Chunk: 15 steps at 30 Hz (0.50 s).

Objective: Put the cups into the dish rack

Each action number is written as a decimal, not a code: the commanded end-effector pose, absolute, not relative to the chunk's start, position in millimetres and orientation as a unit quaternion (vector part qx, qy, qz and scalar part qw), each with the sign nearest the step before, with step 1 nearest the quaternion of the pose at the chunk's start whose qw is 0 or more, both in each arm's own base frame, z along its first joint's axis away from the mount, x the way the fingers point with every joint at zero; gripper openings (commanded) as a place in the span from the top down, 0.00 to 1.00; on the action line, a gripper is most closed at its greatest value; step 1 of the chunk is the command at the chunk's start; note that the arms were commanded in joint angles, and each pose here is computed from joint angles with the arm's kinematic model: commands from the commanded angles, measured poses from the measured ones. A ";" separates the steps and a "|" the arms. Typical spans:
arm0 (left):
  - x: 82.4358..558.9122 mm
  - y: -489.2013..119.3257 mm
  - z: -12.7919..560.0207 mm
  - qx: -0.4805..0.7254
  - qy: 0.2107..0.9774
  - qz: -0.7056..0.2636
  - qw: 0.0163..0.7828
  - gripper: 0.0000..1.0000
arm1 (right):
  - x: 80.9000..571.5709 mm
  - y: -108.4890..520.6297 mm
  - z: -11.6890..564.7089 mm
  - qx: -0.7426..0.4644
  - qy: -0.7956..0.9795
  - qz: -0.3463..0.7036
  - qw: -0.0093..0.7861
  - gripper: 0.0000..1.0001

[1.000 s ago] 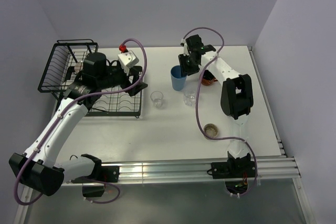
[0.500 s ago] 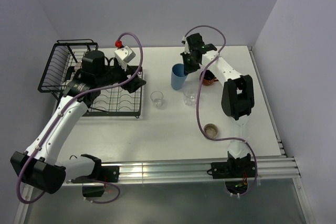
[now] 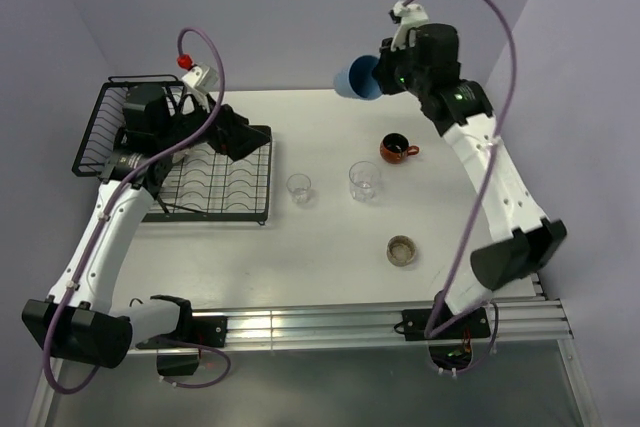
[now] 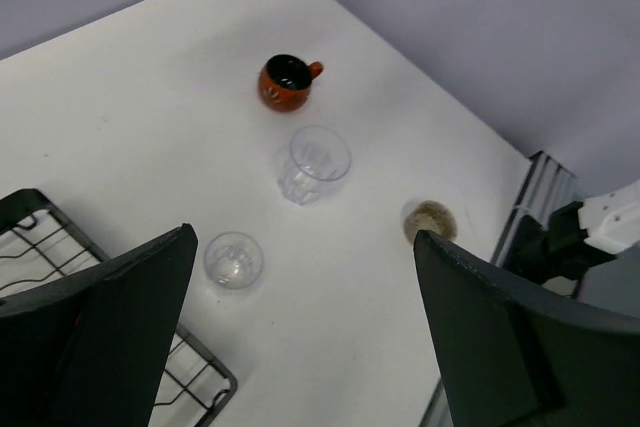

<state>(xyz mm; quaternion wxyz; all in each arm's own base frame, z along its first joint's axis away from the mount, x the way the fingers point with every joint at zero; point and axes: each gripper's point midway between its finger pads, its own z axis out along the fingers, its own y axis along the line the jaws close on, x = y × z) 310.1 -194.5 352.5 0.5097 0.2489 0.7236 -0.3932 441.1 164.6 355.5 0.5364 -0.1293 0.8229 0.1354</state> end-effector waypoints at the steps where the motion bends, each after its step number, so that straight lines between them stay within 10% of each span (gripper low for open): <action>1: 289.5 -194.3 403.3 0.237 0.680 -0.453 0.525 0.01 | 430.3 150.8 418.2 -0.149 0.753 0.110 0.632 1.00; 15: 269.6 -176.9 455.1 0.141 0.640 -0.550 0.518 0.01 | 318.8 138.8 522.4 -0.155 0.504 0.044 0.849 1.00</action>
